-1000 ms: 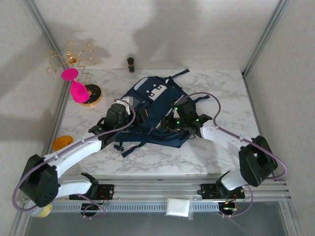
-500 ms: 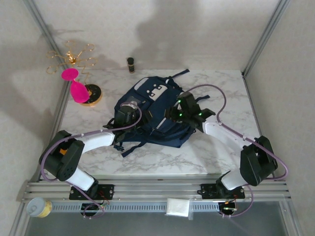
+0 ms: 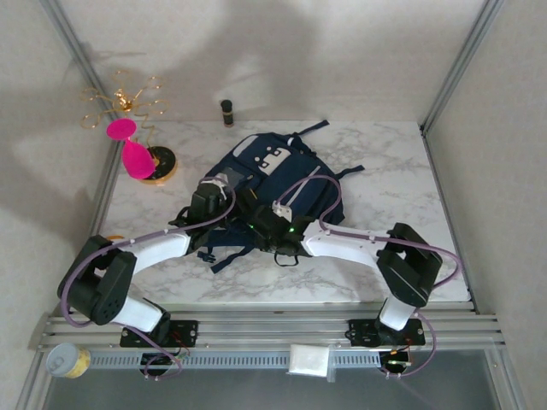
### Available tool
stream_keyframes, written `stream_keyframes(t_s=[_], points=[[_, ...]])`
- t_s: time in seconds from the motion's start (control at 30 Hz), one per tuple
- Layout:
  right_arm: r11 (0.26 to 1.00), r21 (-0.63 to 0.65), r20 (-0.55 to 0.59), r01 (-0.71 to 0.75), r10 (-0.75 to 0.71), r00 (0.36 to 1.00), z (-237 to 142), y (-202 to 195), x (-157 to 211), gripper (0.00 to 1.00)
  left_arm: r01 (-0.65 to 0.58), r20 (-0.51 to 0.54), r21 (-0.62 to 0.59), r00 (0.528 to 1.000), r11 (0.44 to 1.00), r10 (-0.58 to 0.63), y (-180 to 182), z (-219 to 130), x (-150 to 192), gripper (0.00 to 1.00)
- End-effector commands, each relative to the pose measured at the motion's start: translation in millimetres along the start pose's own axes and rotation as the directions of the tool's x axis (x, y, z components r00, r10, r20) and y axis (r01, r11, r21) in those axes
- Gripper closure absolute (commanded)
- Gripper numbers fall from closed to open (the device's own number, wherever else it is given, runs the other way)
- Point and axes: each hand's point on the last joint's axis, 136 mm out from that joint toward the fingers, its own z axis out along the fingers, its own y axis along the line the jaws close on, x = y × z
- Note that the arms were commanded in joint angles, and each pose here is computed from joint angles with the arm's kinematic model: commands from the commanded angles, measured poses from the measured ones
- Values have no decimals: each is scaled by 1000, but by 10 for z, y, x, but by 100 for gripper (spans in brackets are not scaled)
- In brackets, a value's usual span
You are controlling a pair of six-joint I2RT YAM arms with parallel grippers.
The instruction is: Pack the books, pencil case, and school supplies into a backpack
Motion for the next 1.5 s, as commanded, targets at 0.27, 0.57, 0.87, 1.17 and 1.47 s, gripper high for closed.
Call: stream_keyframes(t_s=[0.27, 0.57, 0.87, 1.17, 1.47], points=[[989, -40, 130, -140, 144, 981, -6, 289, -121, 68, -24, 21, -32, 999, 999, 25, 143, -134, -74, 46], [982, -9, 162, -191, 190, 968, 144, 166, -201, 69, -8, 36, -31, 999, 999, 9, 202, -164, -110, 46], [986, 1, 172, -166, 163, 971, 318, 97, -371, 74, 5, 22, -23, 1000, 1000, -4, 220, -129, -71, 46], [990, 62, 174, -127, 115, 978, 508, 13, -328, 75, 3, 22, -33, 1000, 999, -3, 257, -128, -65, 46], [998, 45, 242, -35, 22, 970, 222, 132, -556, 89, 19, 10, -32, 1000, 999, -18, 285, -124, -28, 45]])
